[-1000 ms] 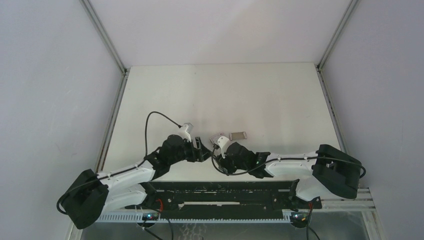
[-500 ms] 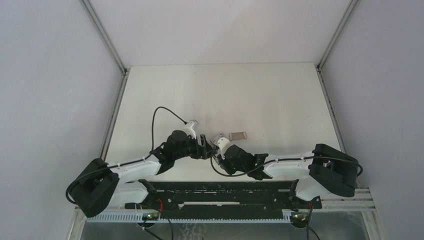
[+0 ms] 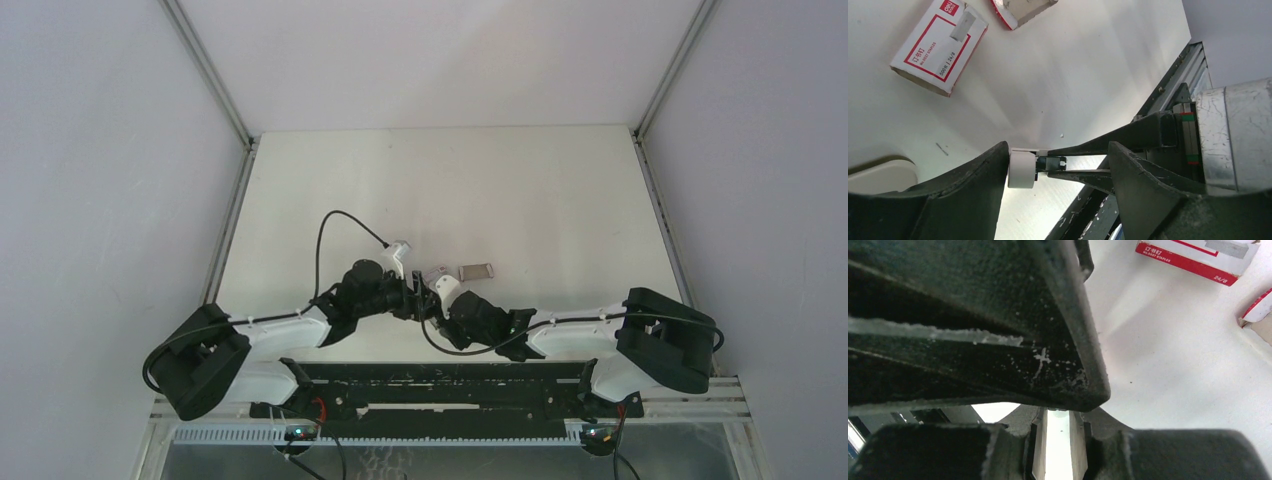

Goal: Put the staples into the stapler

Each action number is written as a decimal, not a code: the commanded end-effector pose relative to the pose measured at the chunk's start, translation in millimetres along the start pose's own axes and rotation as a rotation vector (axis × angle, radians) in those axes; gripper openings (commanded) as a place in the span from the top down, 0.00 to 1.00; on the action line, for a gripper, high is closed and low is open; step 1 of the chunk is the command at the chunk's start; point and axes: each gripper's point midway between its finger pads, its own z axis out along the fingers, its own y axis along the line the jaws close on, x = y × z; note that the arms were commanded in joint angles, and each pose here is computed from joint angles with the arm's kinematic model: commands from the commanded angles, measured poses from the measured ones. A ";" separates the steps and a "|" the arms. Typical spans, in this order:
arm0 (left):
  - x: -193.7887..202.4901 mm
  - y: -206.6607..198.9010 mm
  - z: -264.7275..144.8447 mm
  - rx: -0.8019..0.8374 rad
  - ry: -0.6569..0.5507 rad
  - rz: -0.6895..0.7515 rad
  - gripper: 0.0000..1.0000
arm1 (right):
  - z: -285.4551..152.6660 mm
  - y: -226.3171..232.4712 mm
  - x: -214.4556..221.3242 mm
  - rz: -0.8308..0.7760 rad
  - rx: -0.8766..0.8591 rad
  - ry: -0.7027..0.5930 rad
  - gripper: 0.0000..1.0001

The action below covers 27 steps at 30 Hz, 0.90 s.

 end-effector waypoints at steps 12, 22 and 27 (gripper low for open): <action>13.9 -50.6 -17.7 0.128 -0.058 -0.085 0.23 | 7.8 0.0 5.0 0.012 0.009 0.004 0.89; 21.3 -65.6 -16.6 0.204 -0.023 -0.020 0.37 | 11.5 3.5 5.0 0.017 -0.007 0.000 0.90; 34.2 -63.2 -14.4 0.209 0.000 -0.050 0.54 | 11.2 2.8 2.9 0.024 -0.006 -0.007 0.91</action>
